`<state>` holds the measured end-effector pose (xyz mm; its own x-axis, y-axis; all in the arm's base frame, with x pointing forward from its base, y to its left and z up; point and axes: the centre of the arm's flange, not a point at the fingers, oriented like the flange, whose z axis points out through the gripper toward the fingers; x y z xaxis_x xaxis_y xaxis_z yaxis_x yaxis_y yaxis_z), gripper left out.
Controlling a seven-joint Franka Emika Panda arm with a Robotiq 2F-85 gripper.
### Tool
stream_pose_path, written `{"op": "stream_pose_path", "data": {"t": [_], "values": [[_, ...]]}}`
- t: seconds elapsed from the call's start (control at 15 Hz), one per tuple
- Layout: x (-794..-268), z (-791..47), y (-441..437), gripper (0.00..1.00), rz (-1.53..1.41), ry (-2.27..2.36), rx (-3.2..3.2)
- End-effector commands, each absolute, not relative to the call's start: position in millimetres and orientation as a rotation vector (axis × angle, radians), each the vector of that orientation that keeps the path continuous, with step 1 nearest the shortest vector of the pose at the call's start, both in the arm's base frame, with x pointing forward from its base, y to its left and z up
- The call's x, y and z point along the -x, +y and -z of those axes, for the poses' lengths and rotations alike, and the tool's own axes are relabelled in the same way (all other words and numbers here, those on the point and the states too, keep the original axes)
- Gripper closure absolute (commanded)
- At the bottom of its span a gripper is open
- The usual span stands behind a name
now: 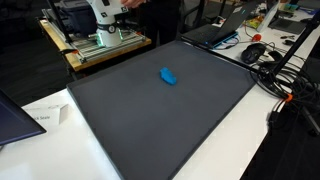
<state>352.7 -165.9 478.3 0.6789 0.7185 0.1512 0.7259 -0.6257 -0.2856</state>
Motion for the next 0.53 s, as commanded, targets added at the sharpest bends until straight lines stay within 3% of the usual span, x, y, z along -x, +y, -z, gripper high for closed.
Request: {"op": "stream_pose_path", "data": {"t": [0.0,0.47], "values": [[-358.2,-482.9,-174.6,0.98,0.034,-1.146,2.530],[-361.5,-482.8,-178.6,0.99,0.032,-1.125,2.539]]}}
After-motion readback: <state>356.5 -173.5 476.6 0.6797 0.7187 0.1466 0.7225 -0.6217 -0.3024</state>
